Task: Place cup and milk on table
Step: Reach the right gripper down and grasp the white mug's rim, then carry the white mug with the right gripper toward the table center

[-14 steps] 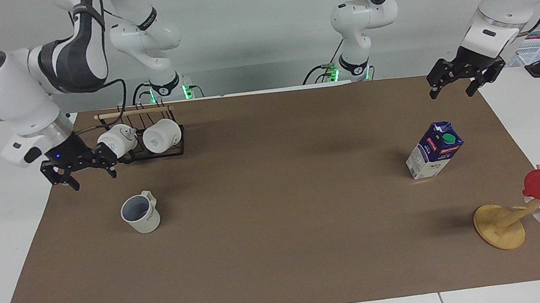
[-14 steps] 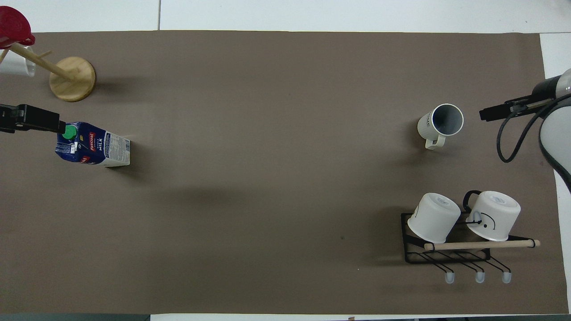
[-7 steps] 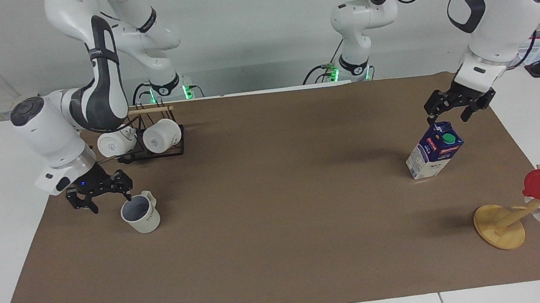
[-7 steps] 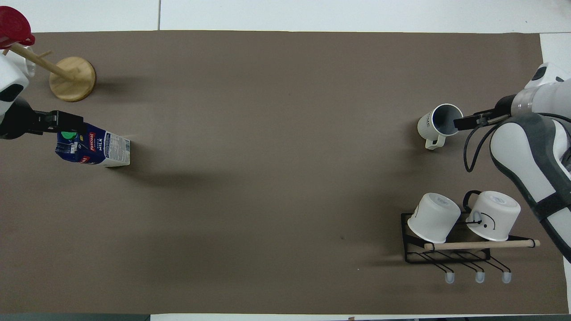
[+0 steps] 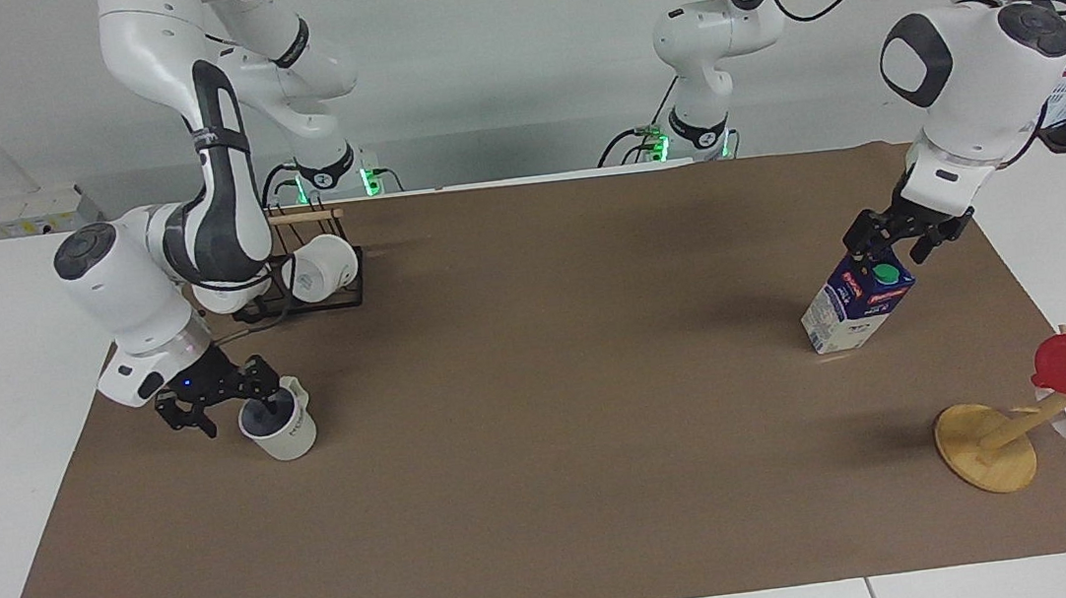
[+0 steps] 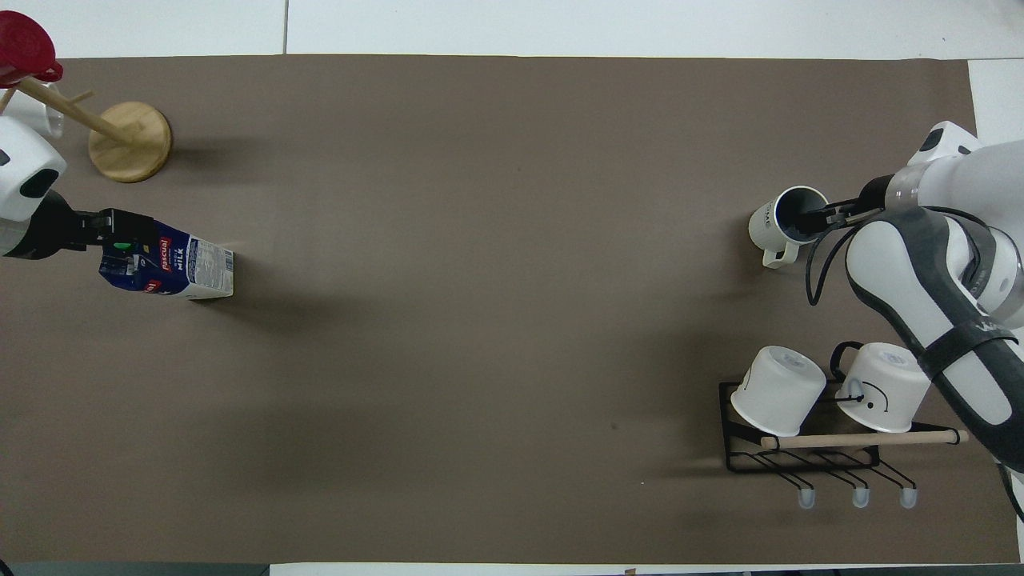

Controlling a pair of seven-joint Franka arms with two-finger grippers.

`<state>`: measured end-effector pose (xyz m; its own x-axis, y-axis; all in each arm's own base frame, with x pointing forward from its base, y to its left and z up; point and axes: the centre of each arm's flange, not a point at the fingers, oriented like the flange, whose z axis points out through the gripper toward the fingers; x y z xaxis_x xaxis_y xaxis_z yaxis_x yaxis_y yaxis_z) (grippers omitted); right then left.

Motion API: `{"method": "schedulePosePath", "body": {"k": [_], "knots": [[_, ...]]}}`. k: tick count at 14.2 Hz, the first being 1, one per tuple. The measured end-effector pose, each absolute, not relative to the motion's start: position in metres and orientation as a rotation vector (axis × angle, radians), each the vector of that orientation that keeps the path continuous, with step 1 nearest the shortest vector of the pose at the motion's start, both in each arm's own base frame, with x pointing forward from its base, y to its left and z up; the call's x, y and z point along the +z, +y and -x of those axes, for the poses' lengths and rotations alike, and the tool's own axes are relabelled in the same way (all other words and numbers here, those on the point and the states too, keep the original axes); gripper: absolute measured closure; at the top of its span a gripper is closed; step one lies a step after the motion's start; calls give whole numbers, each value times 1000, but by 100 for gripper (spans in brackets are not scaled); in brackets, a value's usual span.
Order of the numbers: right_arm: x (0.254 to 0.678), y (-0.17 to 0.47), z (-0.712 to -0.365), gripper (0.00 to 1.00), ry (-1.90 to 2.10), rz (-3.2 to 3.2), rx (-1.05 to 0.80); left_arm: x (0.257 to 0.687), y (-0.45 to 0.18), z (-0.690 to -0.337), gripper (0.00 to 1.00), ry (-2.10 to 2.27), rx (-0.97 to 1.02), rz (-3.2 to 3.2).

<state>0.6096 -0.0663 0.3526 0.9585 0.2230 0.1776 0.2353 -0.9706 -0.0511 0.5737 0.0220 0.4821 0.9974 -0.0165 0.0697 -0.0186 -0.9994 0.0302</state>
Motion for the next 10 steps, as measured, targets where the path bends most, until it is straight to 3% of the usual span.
{"method": "schedulePosePath", "body": {"k": [3,7,10], "knots": [[355,-66,-611,56,-357,3038,-272,471,22,-572,0,-8,104,-3109],[358,-63,-613,96,-329,3034,-261,459,18,-570,0,-13,102,-3109],[394,-57,-625,96,-301,3014,-205,459,18,-570,0,-13,102,-3109]]}}
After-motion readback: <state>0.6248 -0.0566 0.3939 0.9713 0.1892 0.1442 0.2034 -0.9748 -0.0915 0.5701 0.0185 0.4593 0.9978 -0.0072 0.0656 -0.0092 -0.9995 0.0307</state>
